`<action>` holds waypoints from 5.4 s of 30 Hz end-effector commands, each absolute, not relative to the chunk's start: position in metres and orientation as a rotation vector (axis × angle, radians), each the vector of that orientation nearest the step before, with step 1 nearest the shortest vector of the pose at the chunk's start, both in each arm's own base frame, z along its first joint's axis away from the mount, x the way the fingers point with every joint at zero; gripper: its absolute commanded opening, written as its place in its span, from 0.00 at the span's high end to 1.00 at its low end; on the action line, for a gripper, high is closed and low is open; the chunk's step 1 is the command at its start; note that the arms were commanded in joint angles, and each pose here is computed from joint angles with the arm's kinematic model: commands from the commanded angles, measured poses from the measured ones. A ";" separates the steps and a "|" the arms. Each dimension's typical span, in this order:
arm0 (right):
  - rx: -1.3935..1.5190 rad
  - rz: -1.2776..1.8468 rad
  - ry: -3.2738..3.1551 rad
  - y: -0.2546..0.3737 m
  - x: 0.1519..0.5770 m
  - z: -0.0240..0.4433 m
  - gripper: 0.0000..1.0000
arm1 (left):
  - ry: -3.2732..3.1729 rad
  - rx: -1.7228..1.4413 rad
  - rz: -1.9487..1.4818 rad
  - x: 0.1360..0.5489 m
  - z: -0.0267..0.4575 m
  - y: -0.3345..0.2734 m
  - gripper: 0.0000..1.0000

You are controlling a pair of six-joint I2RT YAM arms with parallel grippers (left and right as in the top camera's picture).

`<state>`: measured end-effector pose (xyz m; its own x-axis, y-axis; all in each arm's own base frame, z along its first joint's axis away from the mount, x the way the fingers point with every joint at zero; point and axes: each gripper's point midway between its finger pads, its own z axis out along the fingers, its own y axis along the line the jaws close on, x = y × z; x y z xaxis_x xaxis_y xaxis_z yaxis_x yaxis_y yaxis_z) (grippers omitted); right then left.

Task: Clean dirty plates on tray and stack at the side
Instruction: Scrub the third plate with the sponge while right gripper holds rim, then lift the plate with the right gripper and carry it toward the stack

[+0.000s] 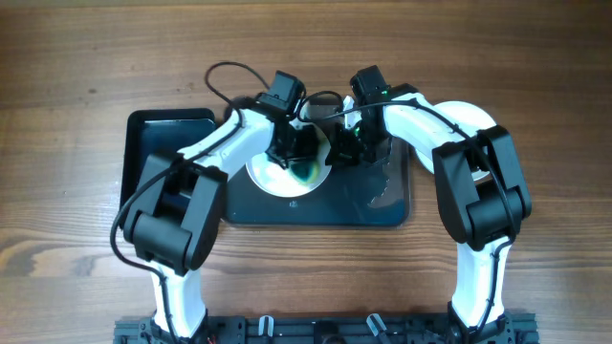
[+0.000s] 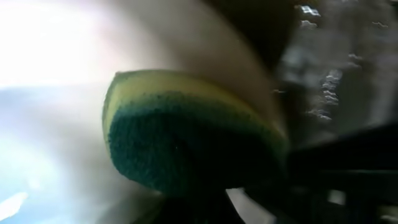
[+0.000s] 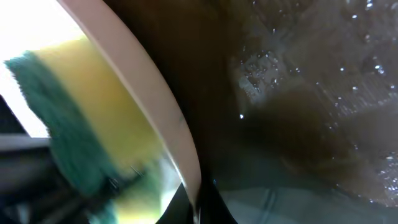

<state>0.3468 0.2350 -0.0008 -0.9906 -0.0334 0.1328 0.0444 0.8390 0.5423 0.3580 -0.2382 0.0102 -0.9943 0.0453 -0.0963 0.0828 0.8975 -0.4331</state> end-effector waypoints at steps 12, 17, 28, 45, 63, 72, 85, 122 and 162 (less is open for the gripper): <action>-0.005 -0.763 -2.874 0.227 0.337 -0.024 0.96 | 2.728 -0.371 0.322 0.407 -0.007 -0.099 0.96; -0.004 -0.764 -2.875 0.227 0.337 -0.024 0.96 | 2.837 -0.475 0.397 0.372 -0.013 -0.090 0.96; -0.003 -0.765 -2.875 0.227 0.337 -0.024 0.96 | 3.196 0.025 -0.935 0.307 0.006 -0.236 0.96; 0.014 -0.765 -2.876 0.227 0.336 -0.024 0.96 | 2.767 -0.561 0.409 0.381 -0.009 -0.086 0.96; 0.022 -0.767 -2.877 0.229 0.336 -0.024 0.96 | 3.117 0.195 -0.987 0.313 0.010 -0.246 0.96; 0.025 -0.768 -2.878 0.229 0.336 -0.024 0.96 | 2.988 -0.173 -0.499 0.378 -0.011 -0.194 0.96; 0.028 -0.768 -2.878 0.229 0.336 -0.024 0.96 | 2.942 -0.714 0.244 0.376 0.011 -0.075 0.96; 0.145 0.302 -3.540 0.164 0.347 0.123 0.96 | 3.002 -0.679 -0.093 0.387 0.078 -0.064 0.96; 0.636 1.839 -3.833 0.185 0.284 0.312 0.96 | 3.000 -0.678 -0.094 0.388 0.073 -0.065 0.96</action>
